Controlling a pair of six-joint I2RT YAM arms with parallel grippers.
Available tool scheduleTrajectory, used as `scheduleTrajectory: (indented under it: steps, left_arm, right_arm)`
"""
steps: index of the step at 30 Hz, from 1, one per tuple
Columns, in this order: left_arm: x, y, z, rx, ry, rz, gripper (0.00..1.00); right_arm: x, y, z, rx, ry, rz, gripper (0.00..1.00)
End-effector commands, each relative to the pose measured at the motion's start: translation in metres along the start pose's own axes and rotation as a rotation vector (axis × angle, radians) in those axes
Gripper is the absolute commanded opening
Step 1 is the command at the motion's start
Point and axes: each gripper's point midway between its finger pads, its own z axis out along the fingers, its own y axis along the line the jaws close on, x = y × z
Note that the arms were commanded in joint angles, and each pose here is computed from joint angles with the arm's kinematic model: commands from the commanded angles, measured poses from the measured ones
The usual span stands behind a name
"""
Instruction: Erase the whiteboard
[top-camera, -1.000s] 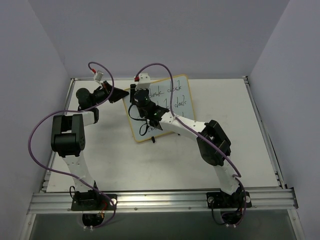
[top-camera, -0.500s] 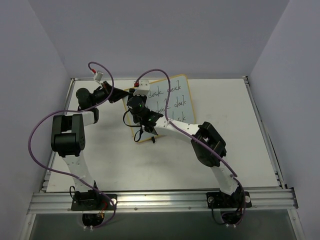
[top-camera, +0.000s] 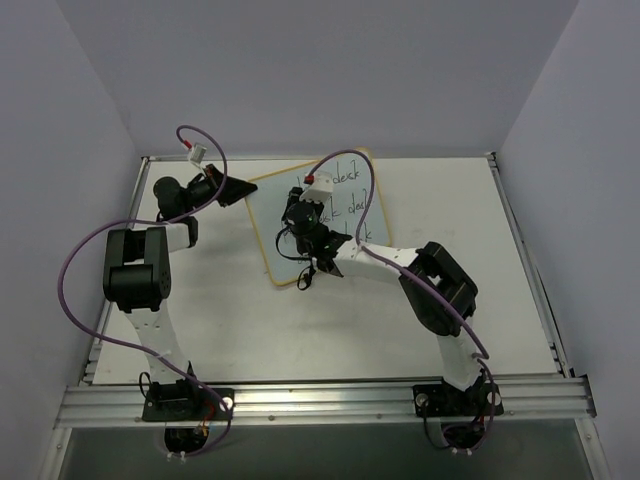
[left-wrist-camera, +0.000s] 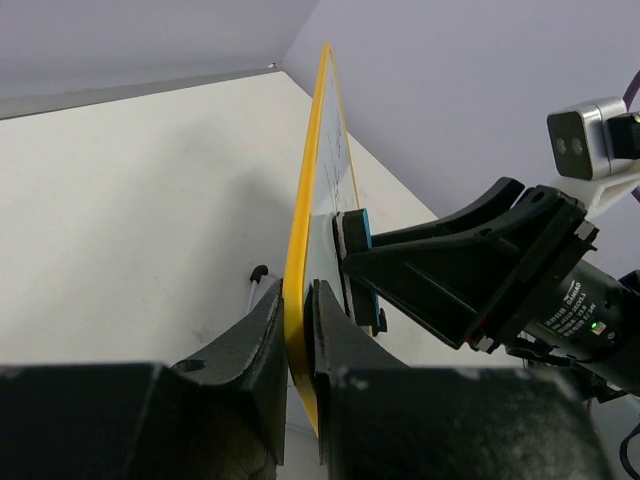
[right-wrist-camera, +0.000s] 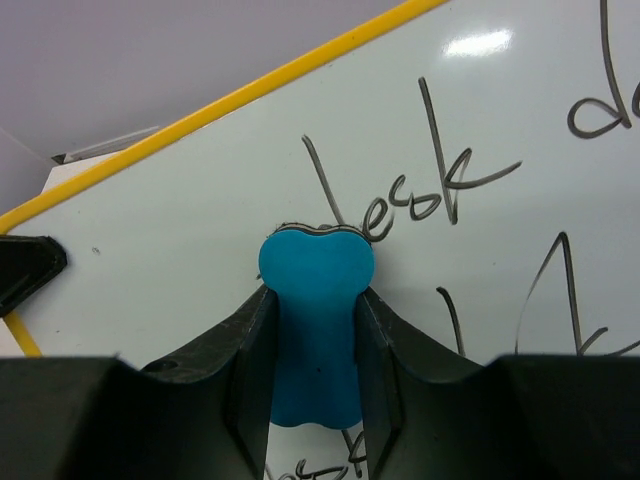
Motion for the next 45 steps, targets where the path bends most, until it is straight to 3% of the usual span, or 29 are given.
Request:
scheduleTrajectory:
  steps: [1, 9, 16, 21, 32, 45]
  left_arm:
    - [0.005, -0.041, 0.002, 0.182, 0.077, 0.210, 0.02]
    - [0.006, -0.042, 0.002, 0.191, 0.089, 0.215, 0.02]
    - [0.004, -0.045, 0.001, 0.198, 0.098, 0.219, 0.02]
    - [0.004, -0.046, 0.001, 0.196, 0.100, 0.219, 0.02]
    - [0.004, -0.049, 0.000, 0.204, 0.106, 0.227, 0.02]
    - [0.014, -0.062, 0.008, 0.242, 0.134, 0.233, 0.02]
  right_arm:
    - [0.008, -0.022, 0.011, 0.016, 0.051, -0.078, 0.00]
    - [-0.057, 0.064, 0.011, -0.136, -0.039, -0.050, 0.00]
    - [-0.047, 0.096, 0.022, -0.171, -0.032, -0.067, 0.00]
    - [-0.039, 0.095, 0.020, -0.132, -0.044, -0.050, 0.00]
    - [-0.007, 0.044, 0.031, -0.010, -0.016, -0.094, 0.00]
    - [-0.024, -0.111, 0.058, 0.115, 0.068, -0.139, 0.00]
